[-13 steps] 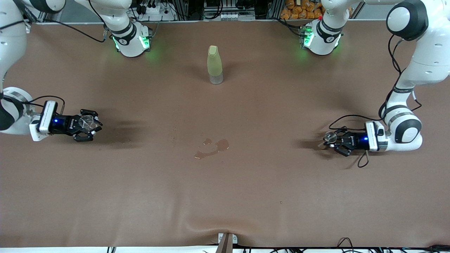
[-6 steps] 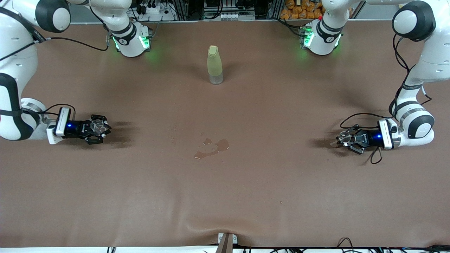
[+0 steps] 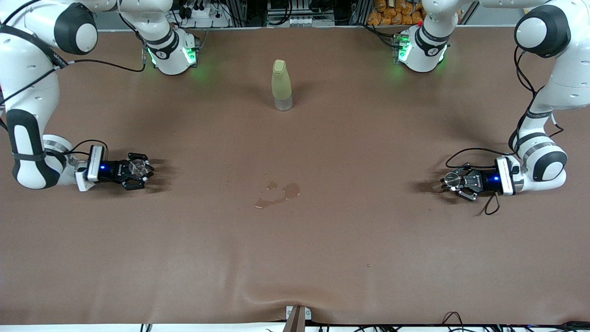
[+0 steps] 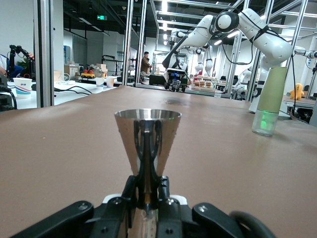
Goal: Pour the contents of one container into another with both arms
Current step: 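Lower the beaker and jigger onto the table with both grippers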
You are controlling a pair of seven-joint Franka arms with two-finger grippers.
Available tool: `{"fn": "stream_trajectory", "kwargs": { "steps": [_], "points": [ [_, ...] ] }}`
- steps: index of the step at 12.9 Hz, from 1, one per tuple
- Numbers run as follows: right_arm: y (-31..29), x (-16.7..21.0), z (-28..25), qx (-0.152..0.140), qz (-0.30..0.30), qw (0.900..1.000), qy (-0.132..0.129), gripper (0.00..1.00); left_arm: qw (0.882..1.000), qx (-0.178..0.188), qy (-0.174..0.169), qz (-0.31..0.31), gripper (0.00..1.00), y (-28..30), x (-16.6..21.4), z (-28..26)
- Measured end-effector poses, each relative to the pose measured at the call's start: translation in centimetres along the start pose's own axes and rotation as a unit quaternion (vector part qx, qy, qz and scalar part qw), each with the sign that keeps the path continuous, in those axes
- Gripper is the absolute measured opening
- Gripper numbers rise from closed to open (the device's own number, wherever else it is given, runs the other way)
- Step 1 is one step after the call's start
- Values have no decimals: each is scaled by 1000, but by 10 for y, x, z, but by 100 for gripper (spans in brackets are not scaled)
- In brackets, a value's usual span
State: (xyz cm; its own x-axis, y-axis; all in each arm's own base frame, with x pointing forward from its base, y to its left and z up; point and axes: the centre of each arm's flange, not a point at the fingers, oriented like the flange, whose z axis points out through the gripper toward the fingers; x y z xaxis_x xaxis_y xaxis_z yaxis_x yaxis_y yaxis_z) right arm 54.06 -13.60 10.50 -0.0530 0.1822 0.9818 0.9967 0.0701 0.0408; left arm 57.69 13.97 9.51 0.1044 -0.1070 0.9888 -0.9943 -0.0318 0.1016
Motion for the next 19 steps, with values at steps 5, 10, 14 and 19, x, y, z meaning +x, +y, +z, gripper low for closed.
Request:
{"fn": "stream_trajectory", "kwargs": {
  "steps": [5, 10, 14, 19],
  "points": [
    [4, -21, 3, -6, 1, 1000, -29, 17, 1000, -12, -7, -6, 21, 5, -7, 2],
    [1, -37, 9, -6, 9, 999, -40, 17, 1000, -13, -7, -7, 21, 6, -8, 2],
    [1, -44, 15, -4, 11, 999, -44, 17, 1000, -13, -6, -8, 21, 6, -10, 2],
    [2, -45, 14, -6, 11, 999, -47, 33, 1000, -13, -6, -9, 21, 6, -11, 3]
  ]
}}
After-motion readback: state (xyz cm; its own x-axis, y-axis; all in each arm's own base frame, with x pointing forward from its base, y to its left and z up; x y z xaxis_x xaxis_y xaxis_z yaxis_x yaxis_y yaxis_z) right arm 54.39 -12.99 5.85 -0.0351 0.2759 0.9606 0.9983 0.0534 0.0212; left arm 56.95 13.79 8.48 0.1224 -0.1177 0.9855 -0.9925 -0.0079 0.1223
